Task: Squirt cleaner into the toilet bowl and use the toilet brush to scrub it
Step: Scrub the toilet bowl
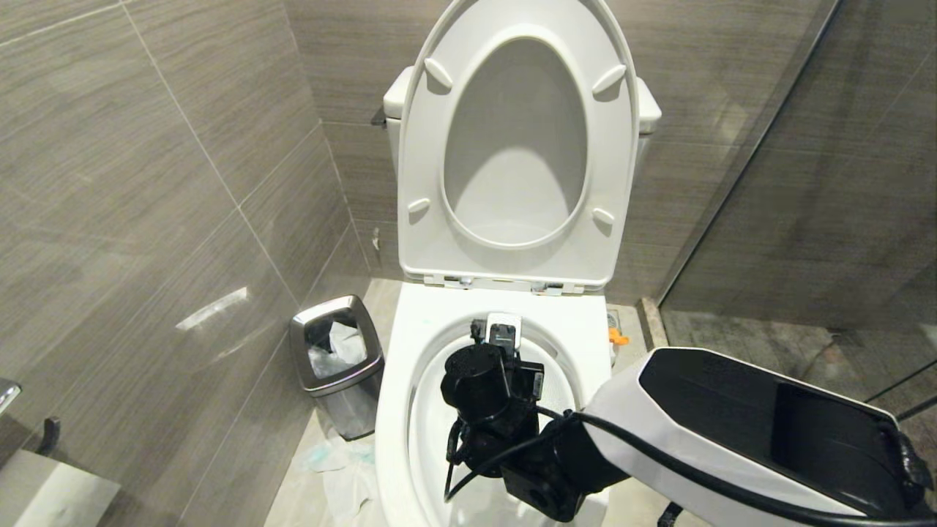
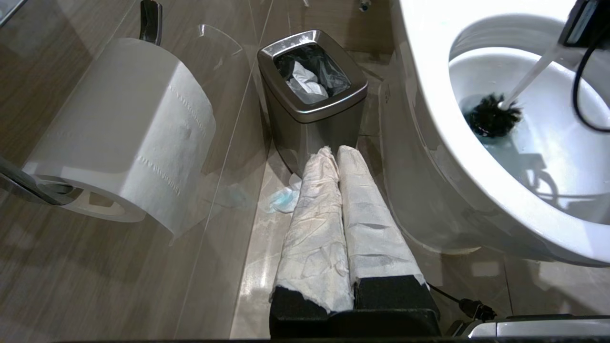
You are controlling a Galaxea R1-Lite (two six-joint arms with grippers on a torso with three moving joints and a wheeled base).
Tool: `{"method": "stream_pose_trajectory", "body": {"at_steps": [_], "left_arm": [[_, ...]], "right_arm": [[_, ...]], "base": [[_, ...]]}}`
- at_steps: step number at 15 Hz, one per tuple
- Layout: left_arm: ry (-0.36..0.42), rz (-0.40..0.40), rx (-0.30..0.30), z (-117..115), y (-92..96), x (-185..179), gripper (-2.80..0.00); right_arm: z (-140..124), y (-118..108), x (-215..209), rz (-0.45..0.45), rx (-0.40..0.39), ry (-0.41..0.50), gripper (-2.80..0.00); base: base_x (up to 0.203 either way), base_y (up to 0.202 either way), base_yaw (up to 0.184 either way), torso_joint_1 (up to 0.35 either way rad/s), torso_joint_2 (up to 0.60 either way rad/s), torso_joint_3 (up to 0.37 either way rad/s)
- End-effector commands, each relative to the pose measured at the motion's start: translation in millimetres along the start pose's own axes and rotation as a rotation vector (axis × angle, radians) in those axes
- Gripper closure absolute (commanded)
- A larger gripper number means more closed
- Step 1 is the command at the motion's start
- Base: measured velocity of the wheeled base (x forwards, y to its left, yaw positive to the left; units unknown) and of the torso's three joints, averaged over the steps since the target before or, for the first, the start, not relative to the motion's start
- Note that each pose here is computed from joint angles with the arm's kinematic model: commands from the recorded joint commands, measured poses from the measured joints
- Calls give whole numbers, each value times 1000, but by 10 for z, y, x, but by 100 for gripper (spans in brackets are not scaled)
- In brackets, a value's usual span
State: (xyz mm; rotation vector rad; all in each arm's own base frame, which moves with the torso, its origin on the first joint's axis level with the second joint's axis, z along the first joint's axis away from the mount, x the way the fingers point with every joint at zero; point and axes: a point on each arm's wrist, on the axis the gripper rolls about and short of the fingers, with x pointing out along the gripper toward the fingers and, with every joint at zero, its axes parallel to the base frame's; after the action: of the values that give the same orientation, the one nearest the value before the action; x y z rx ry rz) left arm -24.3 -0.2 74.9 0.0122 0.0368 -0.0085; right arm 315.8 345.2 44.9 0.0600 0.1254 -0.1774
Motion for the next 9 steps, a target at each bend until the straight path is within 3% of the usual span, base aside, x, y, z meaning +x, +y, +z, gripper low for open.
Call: {"method": "stream_pose_trajectory", "body": {"at_steps": [1,4,9], "left_arm": [[0,0,0,0,0,0,0],[0,-1,0,0,0,0,0],[0,-1,0,0,0,0,0]], "right_arm": [[461,-74,-139,7,63,-47,0],[802,-275,-366,21,57,-62,0],[979,-430,-522,47,2,-66,0]], "base": [[0,0,0,0,0,0],[0,0,0,0,0,0],[0,0,0,0,0,0]]}}
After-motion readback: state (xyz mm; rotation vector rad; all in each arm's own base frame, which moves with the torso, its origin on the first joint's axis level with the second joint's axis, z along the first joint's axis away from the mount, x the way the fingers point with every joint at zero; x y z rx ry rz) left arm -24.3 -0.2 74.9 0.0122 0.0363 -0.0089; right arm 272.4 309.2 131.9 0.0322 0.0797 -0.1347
